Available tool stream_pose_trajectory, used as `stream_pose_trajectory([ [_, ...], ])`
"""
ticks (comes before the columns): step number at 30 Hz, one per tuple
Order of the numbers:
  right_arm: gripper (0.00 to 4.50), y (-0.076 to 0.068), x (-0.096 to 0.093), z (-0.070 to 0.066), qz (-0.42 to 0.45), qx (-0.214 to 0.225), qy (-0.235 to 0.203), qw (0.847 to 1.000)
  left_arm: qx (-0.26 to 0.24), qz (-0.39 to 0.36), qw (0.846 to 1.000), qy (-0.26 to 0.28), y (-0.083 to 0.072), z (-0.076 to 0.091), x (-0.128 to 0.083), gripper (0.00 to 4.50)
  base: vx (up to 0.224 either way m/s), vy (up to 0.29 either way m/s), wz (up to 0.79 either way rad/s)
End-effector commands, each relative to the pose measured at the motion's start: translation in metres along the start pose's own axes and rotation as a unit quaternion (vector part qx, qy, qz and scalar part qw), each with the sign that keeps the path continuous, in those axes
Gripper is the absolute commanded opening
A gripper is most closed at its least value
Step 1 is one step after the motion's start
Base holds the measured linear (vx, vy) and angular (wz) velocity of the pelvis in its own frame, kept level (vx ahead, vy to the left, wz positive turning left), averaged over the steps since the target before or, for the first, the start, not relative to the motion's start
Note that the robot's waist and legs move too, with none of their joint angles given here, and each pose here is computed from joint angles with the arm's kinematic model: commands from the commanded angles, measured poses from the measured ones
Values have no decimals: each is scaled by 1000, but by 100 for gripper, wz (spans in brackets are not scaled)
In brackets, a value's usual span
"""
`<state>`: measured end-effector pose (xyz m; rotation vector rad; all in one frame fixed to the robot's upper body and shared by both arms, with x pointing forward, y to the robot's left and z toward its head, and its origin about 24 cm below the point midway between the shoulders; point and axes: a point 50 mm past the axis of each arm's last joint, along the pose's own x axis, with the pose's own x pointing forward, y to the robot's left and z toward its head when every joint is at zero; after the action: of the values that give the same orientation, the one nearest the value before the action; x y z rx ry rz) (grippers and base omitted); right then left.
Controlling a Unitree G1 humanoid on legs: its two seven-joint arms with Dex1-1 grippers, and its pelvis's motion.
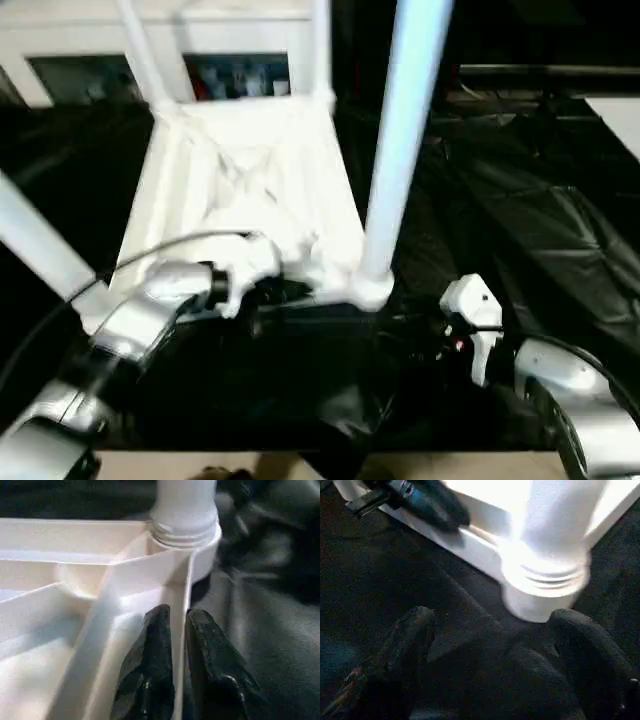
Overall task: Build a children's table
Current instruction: Rotate leg to tighten
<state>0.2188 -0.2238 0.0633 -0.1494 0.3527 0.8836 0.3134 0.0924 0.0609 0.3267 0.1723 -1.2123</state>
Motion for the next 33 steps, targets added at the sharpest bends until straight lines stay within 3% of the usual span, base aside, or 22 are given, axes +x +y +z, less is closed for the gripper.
stream_pose_trajectory([
  [1,394,10,0,4,-9,9,-21,1000,9,32,997,-65,0,12,-10,92,0,0,0],
  [7,394,25,6,4,-75,52,-64,994,-47,62,988,-134,-12,16,-24,92,0,0,0],
  [12,394,35,21,3,-138,93,-103,981,-81,152,976,-131,-20,7,-33,92,0,0,0],
  [14,394,47,33,5,-142,98,-116,978,-123,219,960,-124,-29,-4,-41,92,0,0,0],
  [15,394,47,33,5,-142,98,-116,978,-123,219,960,-124,-29,-4,-41,120,0,0,0],
  [17,394,50,45,10,-151,93,-132,975,-114,294,937,-151,-32,-3,-57,125,0,0,0],
  [21,394,51,58,14,-154,79,-135,976,-118,333,919,-173,-37,0,-70,158,0,0,0],
  [25,394,53,66,17,-142,70,-134,978,-98,341,920,-169,-43,1,-74,187,0,0,0],
  [27,394,55,74,20,-129,60,-136,981,-80,313,935,-148,-60,-2,-75,206,0,0,0],
  [30,394,55,77,22,-126,60,-135,981,-121,237,951,-157,-83,-5,-78,219,0,0,0],
  [33,394,55,80,21,-119,54,-132,983,-112,246,950,-156,-86,-7,-86,248,0,0,0],
])
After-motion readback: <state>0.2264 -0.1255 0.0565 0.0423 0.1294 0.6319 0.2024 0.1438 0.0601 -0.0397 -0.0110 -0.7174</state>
